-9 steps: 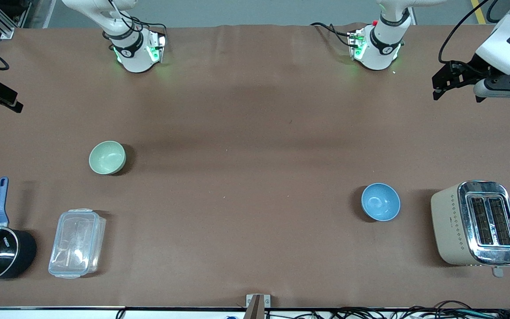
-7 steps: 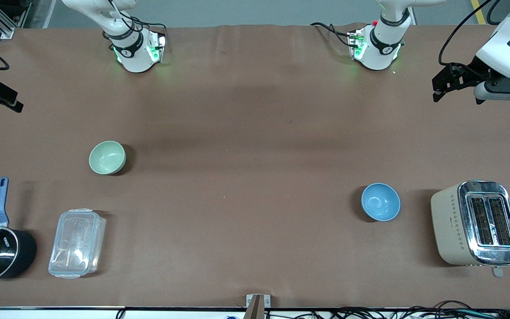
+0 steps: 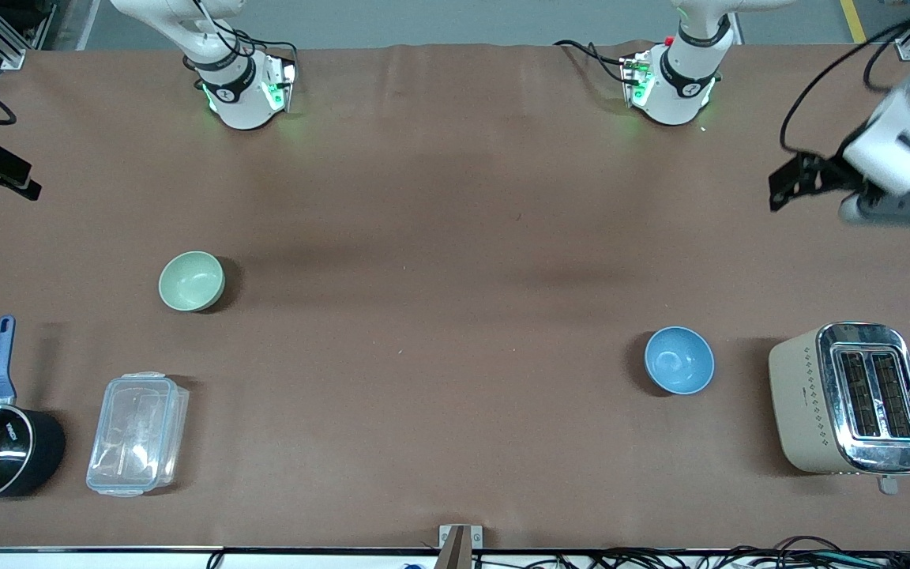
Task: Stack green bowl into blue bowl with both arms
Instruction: 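Reach the right gripper to the green bowl while the left gripper reaches the blue bowl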
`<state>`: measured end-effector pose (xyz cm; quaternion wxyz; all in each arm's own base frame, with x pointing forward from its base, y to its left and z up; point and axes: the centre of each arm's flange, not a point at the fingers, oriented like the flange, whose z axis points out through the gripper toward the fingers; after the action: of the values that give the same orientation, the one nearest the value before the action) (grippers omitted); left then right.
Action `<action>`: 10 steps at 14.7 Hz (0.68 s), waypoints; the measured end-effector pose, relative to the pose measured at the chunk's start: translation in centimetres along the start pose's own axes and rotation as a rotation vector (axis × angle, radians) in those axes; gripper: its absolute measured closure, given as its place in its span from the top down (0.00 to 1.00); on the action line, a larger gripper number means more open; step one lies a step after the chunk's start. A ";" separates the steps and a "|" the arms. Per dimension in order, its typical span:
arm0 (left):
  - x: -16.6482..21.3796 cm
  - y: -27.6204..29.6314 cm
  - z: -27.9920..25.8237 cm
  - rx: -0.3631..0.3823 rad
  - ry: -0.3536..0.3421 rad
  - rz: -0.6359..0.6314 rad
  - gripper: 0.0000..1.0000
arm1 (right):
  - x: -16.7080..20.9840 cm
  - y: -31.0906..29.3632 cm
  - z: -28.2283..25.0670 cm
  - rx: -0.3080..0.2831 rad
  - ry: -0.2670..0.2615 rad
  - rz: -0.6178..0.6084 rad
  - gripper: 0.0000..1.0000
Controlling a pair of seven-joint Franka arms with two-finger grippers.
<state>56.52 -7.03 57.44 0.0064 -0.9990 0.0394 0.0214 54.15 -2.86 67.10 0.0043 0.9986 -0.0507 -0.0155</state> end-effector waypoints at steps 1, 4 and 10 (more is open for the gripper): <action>1.8 -0.4 3.0 -0.007 0.002 -0.006 1.00 | 0.0 0.0 0.0 0.000 -0.001 -0.001 1.00; 5.3 -0.8 12.2 -0.025 0.018 -0.012 1.00 | 0.2 0.5 2.2 -0.001 -0.042 -0.046 1.00; 8.5 -2.3 25.5 -0.028 0.072 -0.023 1.00 | 0.8 6.7 19.2 0.008 -0.018 -0.093 1.00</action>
<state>64.08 -5.03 31.63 -0.0087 -0.9995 0.0280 -0.0139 53.64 -9.73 47.99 -0.0010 0.9997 -0.0042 -0.0243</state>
